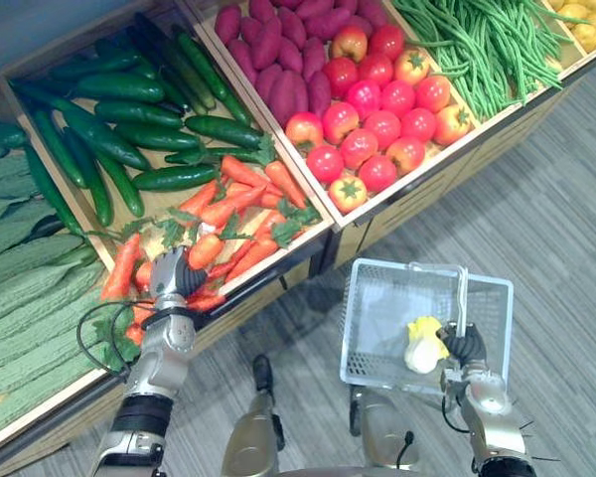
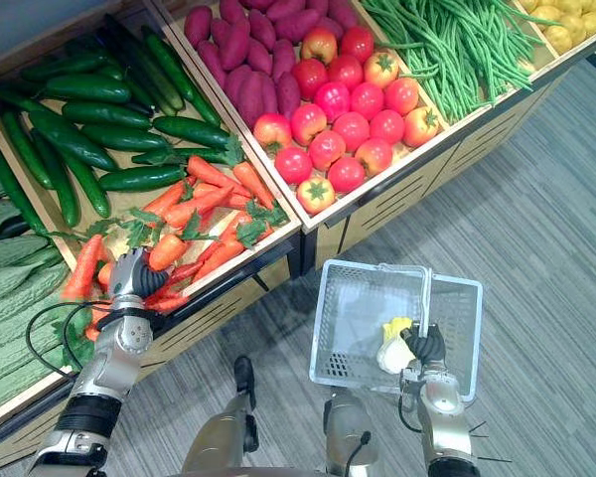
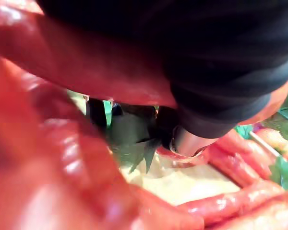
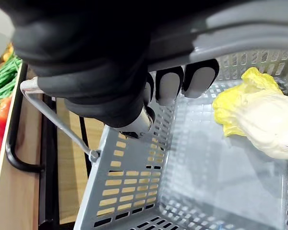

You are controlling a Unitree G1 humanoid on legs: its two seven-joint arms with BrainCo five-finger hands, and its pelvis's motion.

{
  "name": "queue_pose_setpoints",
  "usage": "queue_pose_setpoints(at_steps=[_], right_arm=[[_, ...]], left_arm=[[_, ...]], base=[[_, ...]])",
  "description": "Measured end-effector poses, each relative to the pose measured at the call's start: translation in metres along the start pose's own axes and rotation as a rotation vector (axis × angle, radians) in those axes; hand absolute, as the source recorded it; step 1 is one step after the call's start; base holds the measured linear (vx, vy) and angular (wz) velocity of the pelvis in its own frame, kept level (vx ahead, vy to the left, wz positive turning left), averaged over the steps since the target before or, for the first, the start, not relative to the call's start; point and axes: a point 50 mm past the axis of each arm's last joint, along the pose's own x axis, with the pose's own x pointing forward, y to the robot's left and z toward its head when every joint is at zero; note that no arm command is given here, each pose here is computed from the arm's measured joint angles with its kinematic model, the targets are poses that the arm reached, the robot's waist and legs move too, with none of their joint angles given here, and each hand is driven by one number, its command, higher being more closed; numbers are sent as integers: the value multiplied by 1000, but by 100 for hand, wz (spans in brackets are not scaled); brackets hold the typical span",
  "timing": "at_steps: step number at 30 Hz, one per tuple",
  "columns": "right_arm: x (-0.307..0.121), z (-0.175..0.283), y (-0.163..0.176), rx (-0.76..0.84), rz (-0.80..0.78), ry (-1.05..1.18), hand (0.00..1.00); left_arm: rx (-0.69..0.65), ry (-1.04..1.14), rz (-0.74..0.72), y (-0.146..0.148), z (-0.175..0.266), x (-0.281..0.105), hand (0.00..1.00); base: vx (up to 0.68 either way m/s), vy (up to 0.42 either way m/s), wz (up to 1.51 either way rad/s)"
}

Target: Pick vegetable in the basket

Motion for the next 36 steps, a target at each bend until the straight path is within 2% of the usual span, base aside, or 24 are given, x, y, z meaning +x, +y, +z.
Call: queue_pose_setpoints(at_steps=[7, 13, 20, 28, 32, 36], right_arm=[[-8, -12, 1, 7, 13, 39, 100], [-11, -17, 0, 6, 13, 54, 100], [-12, -3, 3, 12, 12, 14, 100], [-14, 40, 19, 49, 8, -170, 100], [-11, 49, 20, 34, 19, -200, 100], [-13, 51, 25, 58, 55, -208, 100]], left_arm=[[-128, -5, 148, 14, 18, -8, 100], [-245, -21, 205, 24, 29, -22, 100], [-488, -11, 163, 16, 51, -56, 100], [-584, -32, 87, 8, 65, -67, 100], [-653, -12, 108, 6, 71, -65, 100], [-732, -81, -17, -16, 97, -66, 100]], base=[[14, -1, -2], [-36, 15, -9], [12, 14, -50], [35, -4, -134], [183, -147, -130], [74, -46, -83]])
